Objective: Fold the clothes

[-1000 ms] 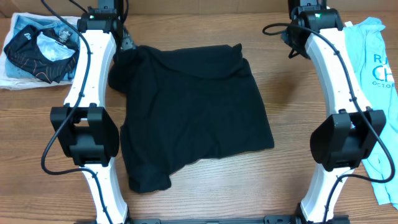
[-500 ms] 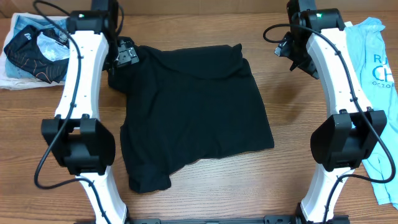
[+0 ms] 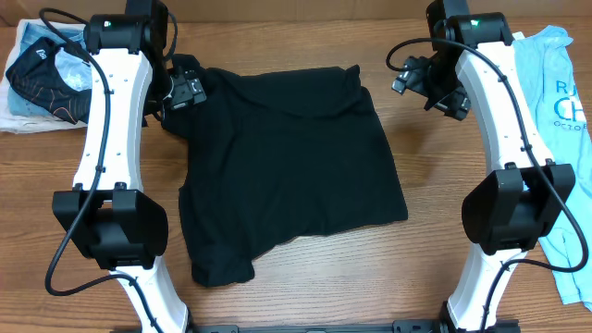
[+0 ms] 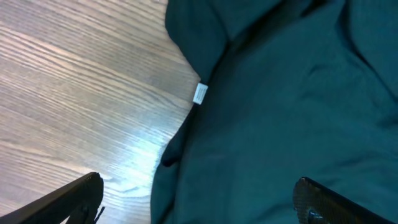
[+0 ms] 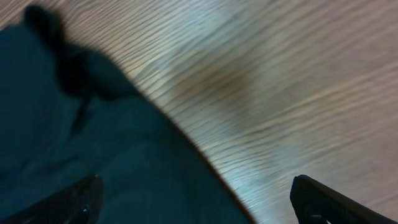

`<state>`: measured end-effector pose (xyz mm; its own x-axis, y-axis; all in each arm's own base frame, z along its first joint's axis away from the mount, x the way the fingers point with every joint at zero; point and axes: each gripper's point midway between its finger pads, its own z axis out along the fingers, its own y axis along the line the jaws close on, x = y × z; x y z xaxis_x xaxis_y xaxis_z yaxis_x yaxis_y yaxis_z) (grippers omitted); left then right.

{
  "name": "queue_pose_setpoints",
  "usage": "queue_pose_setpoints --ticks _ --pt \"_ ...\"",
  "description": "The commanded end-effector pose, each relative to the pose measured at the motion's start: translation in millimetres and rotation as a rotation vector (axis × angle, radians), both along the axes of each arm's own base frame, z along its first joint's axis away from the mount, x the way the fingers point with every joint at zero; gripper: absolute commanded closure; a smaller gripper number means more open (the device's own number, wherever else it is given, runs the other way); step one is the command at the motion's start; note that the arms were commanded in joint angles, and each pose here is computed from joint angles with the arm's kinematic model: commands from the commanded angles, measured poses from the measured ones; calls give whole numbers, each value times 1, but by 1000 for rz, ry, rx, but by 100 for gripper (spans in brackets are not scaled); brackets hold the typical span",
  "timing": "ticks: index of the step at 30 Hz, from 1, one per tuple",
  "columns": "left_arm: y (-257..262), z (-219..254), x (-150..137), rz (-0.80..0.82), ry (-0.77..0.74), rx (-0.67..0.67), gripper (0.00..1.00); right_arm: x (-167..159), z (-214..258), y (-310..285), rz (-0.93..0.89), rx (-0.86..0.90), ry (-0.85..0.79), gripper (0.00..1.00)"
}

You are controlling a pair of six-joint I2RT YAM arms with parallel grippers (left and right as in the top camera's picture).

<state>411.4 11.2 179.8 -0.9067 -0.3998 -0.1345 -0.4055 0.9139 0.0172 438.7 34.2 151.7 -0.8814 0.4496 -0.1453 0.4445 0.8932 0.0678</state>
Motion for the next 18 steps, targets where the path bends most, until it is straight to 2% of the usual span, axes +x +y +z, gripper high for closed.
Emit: queue_pose_setpoints --ticks 1,7,14,18 --pt "-3 9 -1 -15 -22 -17 0 0 14 16 107 78 -35 0" --pt "-3 -16 -16 -27 63 -17 0 -5 11 16 107 78 -11 0" --pt "-3 -48 -23 -26 116 -19 11 -8 10 16 99 79 2 0" --pt "-1 -59 -24 -22 126 -18 11 -8 10 16 99 79 3 0"
